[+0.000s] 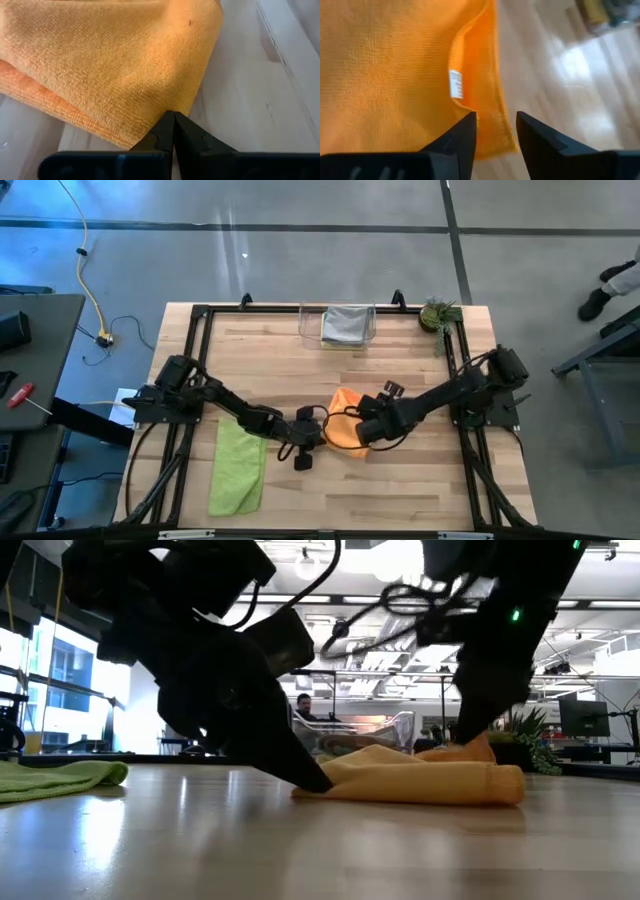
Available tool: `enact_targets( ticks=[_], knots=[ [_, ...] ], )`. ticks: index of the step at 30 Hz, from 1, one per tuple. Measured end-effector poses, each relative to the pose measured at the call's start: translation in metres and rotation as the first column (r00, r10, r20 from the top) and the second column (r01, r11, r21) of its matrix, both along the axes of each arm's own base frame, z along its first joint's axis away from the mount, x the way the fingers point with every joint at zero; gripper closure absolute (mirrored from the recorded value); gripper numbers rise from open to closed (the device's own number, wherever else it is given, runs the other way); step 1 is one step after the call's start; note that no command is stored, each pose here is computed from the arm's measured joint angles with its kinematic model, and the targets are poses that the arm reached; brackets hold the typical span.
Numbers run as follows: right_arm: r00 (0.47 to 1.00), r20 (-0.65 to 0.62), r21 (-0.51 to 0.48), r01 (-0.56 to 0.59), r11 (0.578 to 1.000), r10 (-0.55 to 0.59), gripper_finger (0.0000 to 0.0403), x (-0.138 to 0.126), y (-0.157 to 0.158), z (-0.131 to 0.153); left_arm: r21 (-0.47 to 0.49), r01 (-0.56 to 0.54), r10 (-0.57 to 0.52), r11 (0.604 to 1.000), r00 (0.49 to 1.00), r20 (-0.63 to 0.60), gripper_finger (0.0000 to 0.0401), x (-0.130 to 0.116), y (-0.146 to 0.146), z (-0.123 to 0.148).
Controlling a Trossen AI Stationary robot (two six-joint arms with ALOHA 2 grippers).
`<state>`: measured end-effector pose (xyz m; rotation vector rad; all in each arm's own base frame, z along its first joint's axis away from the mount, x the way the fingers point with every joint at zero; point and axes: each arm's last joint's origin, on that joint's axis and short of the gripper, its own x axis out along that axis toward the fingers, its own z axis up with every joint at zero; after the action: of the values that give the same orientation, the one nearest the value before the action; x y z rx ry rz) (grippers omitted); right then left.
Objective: Fold microfiber towels
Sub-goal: Fold the orange towel on the table
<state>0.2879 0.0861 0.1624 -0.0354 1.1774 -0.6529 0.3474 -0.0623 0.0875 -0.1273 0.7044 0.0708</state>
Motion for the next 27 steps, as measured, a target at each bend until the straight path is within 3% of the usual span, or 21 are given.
enact_targets(
  ticks=[5,9,13,16,19,27],
  knots=[
    [0.999,0.047,0.013,0.008,1.0,-0.009,0.0262,-0.023,-0.009,0.044,-0.001,-0.001,0.001,1.0,1.0,0.0,0.0401,0.001,-0.001,-0.002],
    [0.982,0.188,0.078,-0.03,0.997,0.015,0.0282,-0.046,-0.017,0.067,0.014,0.012,-0.012,1.0,0.999,-0.032,0.0401,-0.003,-0.002,0.001],
    [0.918,0.396,0.237,-0.135,0.962,0.031,0.035,-0.053,-0.026,0.045,0.035,0.03,-0.027,0.999,0.995,-0.091,0.0401,-0.01,-0.004,0.008],
    [0.85,0.526,0.287,-0.211,0.934,0.03,0.0394,-0.05,-0.035,0.022,0.046,0.032,-0.026,0.998,0.991,-0.134,0.0401,-0.015,-0.003,0.013],
    [0.816,0.578,0.313,-0.212,0.926,-0.008,0.0367,-0.044,-0.045,0.007,0.052,0.032,-0.022,0.998,0.985,-0.173,0.0401,-0.021,-0.002,0.017],
    [0.839,0.544,0.31,-0.198,0.93,-0.003,0.0264,-0.003,-0.059,-0.013,0.083,-0.013,0.034,0.996,0.966,-0.255,0.0401,-0.032,0.01,0.028]
  ],
)
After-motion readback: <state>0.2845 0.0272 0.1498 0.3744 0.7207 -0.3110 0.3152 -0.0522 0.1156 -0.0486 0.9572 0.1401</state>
